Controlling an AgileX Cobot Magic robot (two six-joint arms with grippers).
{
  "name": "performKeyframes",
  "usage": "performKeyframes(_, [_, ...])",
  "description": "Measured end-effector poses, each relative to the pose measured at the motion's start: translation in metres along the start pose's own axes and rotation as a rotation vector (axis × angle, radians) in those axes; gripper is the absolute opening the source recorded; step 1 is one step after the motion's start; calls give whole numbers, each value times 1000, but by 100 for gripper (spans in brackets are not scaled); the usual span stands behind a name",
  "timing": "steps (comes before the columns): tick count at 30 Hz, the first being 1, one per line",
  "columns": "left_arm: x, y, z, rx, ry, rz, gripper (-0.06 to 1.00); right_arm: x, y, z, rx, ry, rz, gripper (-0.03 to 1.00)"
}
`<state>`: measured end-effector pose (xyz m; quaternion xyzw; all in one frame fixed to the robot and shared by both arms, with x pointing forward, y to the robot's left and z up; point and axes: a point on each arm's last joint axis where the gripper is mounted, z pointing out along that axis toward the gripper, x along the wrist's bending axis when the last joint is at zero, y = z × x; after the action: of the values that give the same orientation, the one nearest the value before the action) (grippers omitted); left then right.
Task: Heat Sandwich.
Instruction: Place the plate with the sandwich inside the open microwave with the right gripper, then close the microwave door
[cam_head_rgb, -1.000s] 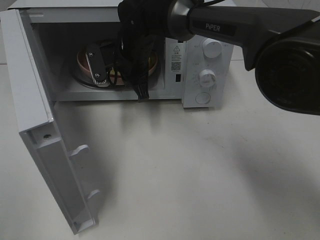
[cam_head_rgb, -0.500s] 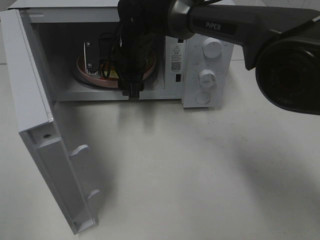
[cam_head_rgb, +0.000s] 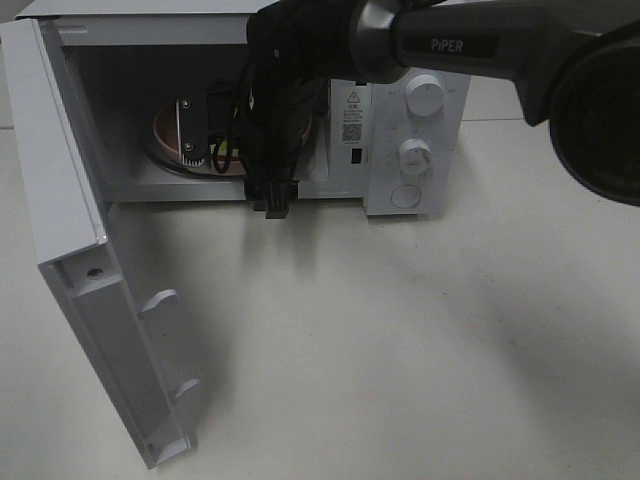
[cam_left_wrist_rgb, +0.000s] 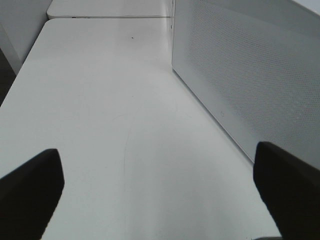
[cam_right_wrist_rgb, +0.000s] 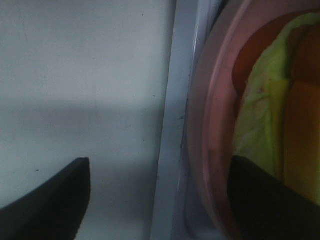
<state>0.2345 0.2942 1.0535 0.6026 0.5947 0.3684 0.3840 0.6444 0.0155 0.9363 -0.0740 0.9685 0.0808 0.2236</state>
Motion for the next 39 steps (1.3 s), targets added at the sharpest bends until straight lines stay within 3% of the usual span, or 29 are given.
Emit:
performKeyframes(23, [0, 0, 0, 0, 0, 0, 97, 35, -21, -33, -84, -114, -34, 74])
performKeyframes(39, [0, 0, 0, 0, 0, 0, 97, 70, -35, -73, -121, -132, -59, 74])
